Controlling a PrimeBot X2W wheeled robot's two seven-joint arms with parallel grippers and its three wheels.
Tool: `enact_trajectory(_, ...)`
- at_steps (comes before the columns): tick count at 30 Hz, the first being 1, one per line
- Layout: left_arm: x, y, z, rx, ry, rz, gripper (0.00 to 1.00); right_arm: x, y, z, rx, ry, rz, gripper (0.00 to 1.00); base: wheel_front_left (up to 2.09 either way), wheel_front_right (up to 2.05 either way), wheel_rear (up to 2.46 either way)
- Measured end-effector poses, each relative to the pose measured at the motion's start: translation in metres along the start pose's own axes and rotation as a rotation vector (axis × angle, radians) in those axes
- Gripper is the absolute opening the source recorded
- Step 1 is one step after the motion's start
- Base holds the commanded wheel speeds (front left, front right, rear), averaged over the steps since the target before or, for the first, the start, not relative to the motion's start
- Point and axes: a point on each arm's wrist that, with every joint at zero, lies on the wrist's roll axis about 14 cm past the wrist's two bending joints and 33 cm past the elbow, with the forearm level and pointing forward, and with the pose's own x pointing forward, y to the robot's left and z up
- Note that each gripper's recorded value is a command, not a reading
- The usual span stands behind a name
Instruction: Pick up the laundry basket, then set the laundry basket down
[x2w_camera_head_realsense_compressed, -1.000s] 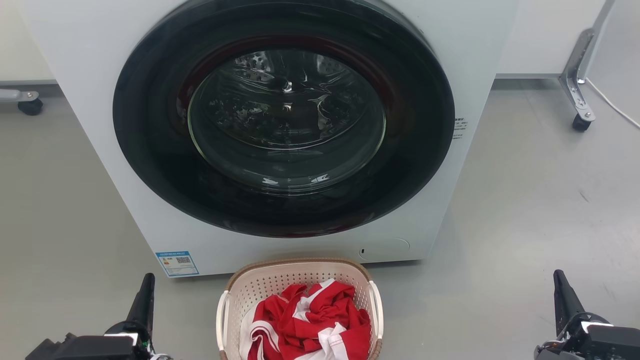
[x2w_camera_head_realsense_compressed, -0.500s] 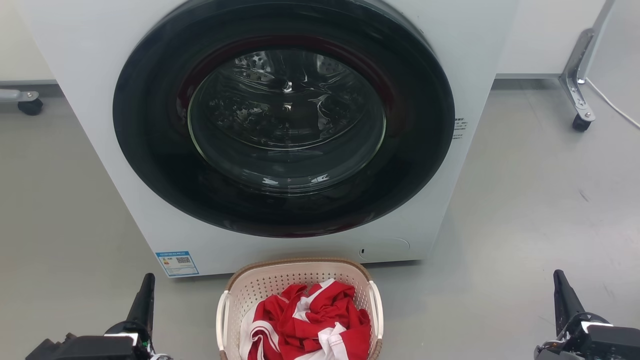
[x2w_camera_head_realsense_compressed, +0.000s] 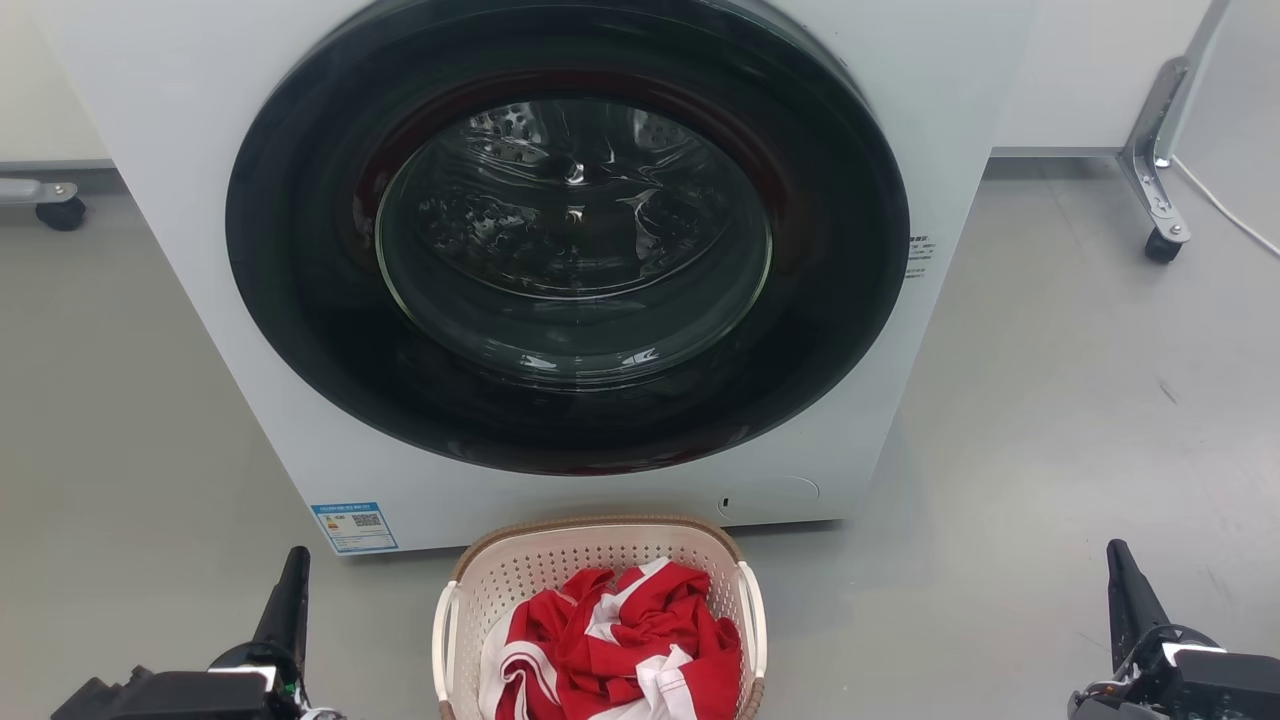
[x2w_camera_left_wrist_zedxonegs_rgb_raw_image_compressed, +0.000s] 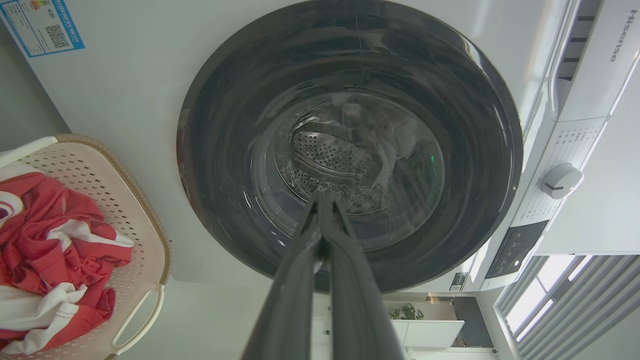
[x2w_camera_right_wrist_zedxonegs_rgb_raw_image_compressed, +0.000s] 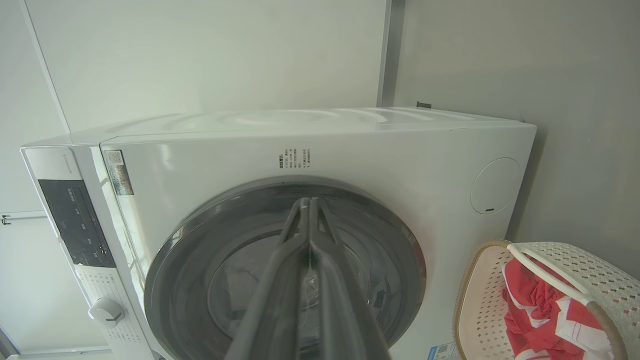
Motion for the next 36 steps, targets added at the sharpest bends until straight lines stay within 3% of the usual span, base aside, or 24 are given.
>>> enact_trajectory(36, 0.0000, 0.0000, 0.0000, 0.000, 0.000, 0.000, 0.00, 0.0000, 0.0000, -0.0001, 0.000, 0.000, 0.000, 0.00, 0.00, 0.00, 0.00)
